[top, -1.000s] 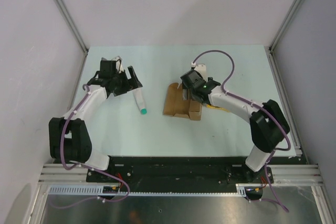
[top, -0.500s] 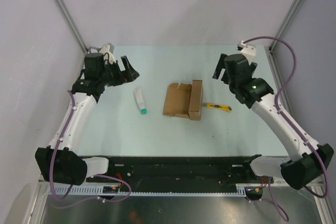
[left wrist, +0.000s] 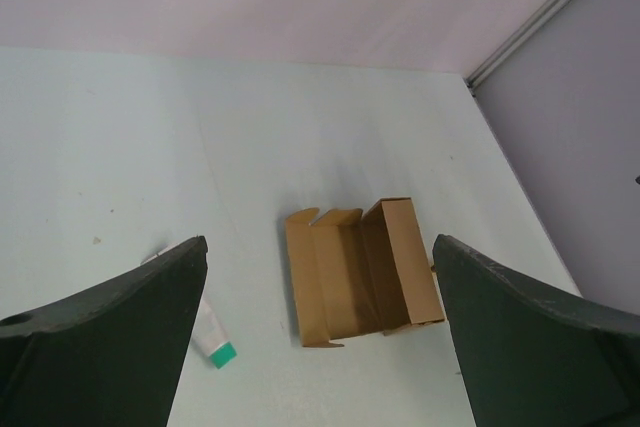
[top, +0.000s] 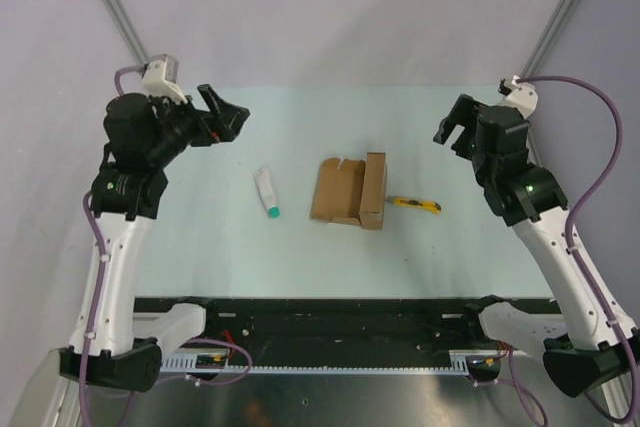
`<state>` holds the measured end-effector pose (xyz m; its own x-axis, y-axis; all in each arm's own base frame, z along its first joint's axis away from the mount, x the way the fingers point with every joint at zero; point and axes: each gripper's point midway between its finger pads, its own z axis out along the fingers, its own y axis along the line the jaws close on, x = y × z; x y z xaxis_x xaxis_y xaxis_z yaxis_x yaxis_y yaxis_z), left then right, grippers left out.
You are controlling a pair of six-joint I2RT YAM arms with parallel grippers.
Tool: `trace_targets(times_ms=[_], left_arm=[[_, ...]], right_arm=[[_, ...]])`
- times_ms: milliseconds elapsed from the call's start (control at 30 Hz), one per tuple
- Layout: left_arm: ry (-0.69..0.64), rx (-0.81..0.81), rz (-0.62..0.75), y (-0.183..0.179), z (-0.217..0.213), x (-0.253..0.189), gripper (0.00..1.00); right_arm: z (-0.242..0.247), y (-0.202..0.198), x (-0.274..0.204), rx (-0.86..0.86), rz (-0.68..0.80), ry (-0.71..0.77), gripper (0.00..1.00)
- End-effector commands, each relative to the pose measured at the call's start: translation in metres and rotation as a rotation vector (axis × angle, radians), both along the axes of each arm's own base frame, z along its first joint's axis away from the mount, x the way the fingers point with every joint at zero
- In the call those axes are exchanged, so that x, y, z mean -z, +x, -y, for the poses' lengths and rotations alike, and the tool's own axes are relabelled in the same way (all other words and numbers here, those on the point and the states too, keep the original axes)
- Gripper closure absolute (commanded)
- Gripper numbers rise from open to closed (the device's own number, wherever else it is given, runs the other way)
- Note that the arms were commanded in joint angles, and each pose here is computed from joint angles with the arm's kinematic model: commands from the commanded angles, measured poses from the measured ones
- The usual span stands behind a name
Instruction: Unpack the express box
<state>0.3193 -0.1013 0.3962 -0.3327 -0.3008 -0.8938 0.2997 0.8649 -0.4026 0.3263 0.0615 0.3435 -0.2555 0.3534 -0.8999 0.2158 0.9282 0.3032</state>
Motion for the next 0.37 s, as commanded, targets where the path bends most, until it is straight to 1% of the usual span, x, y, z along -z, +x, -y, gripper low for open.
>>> trace_targets(times_ms=[0,133,333], left_arm=[[-0.001,0.001,0.05,-0.0161,-0.0026,-0.0187,0.0],[0.007,-0.015,0.027,-0.0165,-0.0055,-0.0094,0.0],[0.0,-0.04,0.027,-0.0178,-0.009,-0.0114,0.0]], right_arm=[[0.0004,-0.0068,-0.0186,-0.012,0.057,0.045,0.06],[0.0011,-0.0111,-0.0242,-0.025,0.076,0.037,0.06],[0.0046,-0.0135,-0.0249,-0.016,0.078,0.035,0.06]])
